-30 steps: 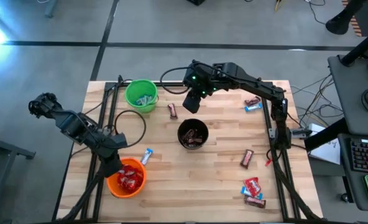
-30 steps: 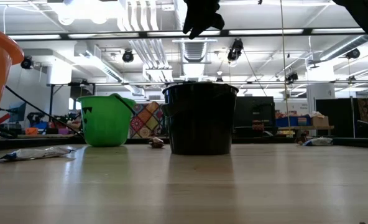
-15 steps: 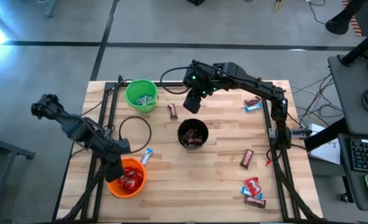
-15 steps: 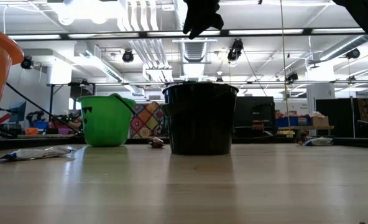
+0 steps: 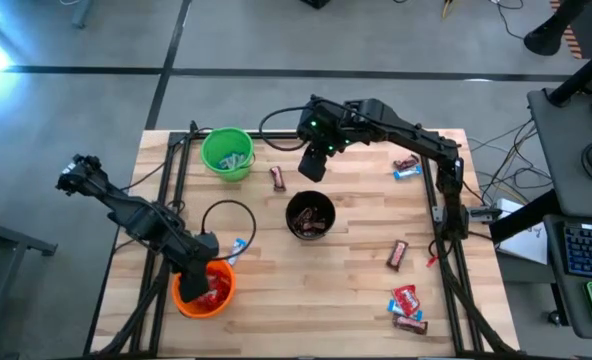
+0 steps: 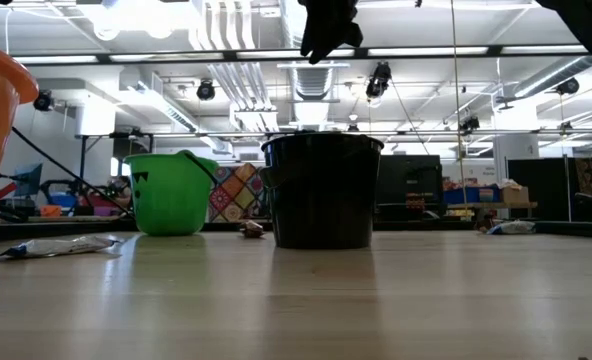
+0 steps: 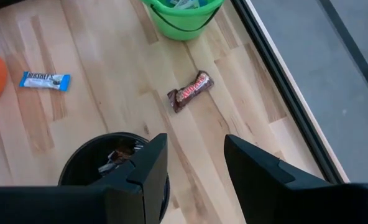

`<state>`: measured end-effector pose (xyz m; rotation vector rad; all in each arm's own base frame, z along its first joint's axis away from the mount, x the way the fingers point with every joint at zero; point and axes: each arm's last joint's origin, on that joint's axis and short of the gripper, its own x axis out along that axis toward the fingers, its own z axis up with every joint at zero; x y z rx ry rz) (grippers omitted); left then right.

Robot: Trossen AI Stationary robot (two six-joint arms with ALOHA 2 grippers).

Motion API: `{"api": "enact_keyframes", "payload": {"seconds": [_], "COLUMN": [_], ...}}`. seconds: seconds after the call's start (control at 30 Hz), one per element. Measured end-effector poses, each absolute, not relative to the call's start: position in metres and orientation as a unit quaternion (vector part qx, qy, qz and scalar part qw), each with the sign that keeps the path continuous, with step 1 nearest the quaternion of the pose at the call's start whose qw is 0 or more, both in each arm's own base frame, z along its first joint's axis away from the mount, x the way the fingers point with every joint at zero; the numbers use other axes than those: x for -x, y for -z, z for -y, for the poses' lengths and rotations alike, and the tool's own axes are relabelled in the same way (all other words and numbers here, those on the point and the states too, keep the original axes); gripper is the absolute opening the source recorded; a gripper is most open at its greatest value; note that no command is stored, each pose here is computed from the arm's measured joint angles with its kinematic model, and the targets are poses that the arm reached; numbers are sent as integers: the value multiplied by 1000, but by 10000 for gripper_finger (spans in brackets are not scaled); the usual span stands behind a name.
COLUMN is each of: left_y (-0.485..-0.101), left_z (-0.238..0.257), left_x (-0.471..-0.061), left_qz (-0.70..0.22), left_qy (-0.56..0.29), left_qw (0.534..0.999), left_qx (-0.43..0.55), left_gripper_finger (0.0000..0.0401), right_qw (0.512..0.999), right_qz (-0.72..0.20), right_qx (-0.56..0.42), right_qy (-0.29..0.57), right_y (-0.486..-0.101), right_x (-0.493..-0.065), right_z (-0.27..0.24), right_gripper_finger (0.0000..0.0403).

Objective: Sort candy
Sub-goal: Put the brown chocolate into the black bucket

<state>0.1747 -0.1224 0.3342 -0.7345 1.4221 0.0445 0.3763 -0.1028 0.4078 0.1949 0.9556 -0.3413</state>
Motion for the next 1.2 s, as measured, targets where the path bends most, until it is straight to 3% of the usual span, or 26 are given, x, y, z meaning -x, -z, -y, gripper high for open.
{"api": "enact_keyframes", "payload": {"seconds": [0.27,0.77,1.2], "left_y": [-333,-342,-363], "left_z": [122,106,83], "left_x": [-175,-173,-152], "left_qz": [-637,-516,-417], "left_qy": [-17,-93,-109], "left_qw": [704,830,900], "left_qx": [314,189,66], "left_gripper_finger": [84,87,87], "right_qw": [863,841,790], "right_qz": [-465,-478,-498], "right_qx": [-101,-156,-215], "right_qy": [171,199,287], "right_y": [-411,-409,-398], "right_x": [-368,-363,-359], "right_z": [104,102,94], "right_gripper_finger": [155,155,153]}}
